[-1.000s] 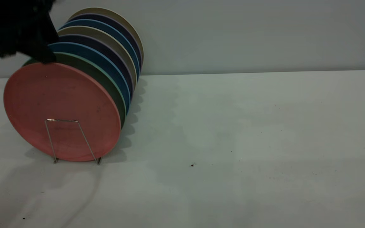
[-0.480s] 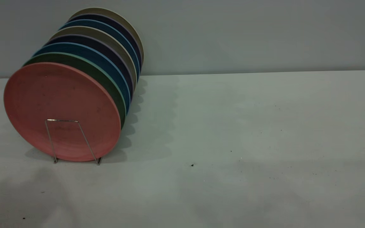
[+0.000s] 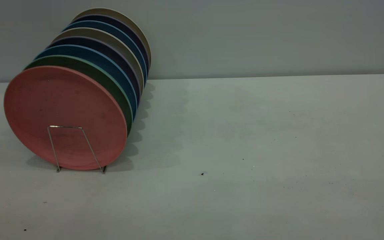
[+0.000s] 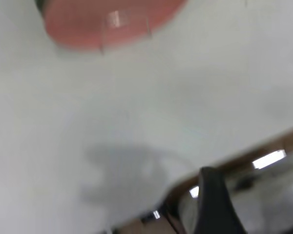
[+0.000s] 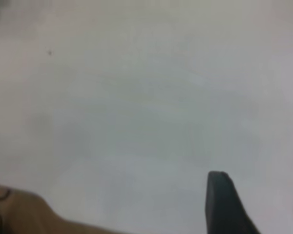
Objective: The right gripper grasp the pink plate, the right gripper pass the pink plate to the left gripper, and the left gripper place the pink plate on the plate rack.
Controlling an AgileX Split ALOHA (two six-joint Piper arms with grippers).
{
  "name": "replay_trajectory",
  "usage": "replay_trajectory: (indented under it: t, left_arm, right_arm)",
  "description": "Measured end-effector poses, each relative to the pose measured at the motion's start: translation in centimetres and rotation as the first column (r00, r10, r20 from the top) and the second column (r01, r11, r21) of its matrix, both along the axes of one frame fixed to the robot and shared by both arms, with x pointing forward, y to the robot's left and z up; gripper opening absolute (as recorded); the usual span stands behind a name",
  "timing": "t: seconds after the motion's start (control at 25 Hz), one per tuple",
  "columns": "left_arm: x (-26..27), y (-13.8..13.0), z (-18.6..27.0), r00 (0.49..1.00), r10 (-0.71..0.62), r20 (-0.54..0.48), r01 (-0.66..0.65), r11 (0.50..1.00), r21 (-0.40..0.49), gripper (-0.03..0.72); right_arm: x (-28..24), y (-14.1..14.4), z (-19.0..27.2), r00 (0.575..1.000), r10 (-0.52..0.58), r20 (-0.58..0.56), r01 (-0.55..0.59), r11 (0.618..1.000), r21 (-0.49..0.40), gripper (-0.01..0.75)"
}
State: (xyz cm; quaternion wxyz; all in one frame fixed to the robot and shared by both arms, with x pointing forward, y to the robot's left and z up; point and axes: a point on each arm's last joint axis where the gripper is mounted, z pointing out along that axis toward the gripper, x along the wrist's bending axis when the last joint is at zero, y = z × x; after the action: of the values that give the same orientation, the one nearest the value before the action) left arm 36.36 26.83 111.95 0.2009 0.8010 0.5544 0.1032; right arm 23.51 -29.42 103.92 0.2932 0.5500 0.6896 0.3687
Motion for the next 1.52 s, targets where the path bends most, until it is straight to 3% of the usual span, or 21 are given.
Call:
replay_trajectory:
  t: [0.12, 0.2, 0.52, 1.0, 1.52]
  left_arm:
    - [-2.4, 0.5, -3.9, 0.997, 0.028, -0.071, -0.028, 1.000, 0.010, 0.458]
    - [-3.5, 0.7, -5.7, 0.996, 0.067, -0.066, -0.067, 0.998, 0.005, 0.458]
    - [-7.6, 2.1, -8.8, 0.992, 0.119, 0.050, -0.121, 0.992, 0.033, 0.458]
    - [-11.9, 3.2, -8.5, 0.934, 0.192, 0.302, -0.189, 0.981, -0.039, 0.458]
    - [-14.1, 3.5, -8.7, 0.870, 0.247, 0.426, -0.232, 0.969, -0.088, 0.458]
  right_arm:
    - [-0.5, -0.1, 0.0, 0.999, 0.001, 0.034, -0.001, 1.000, 0.006, 0.366]
    - [-0.5, -0.1, 0.0, 0.999, 0.014, 0.034, -0.014, 1.000, 0.006, 0.366]
    - [-0.5, -0.1, 0.0, 0.998, 0.050, 0.033, -0.051, 0.999, 0.008, 0.366]
    - [-0.5, -0.1, 0.0, 0.998, 0.050, 0.035, -0.050, 0.999, 0.008, 0.365]
    - [-0.5, -0.1, 0.0, 0.999, 0.013, 0.035, -0.013, 1.000, 0.009, 0.365]
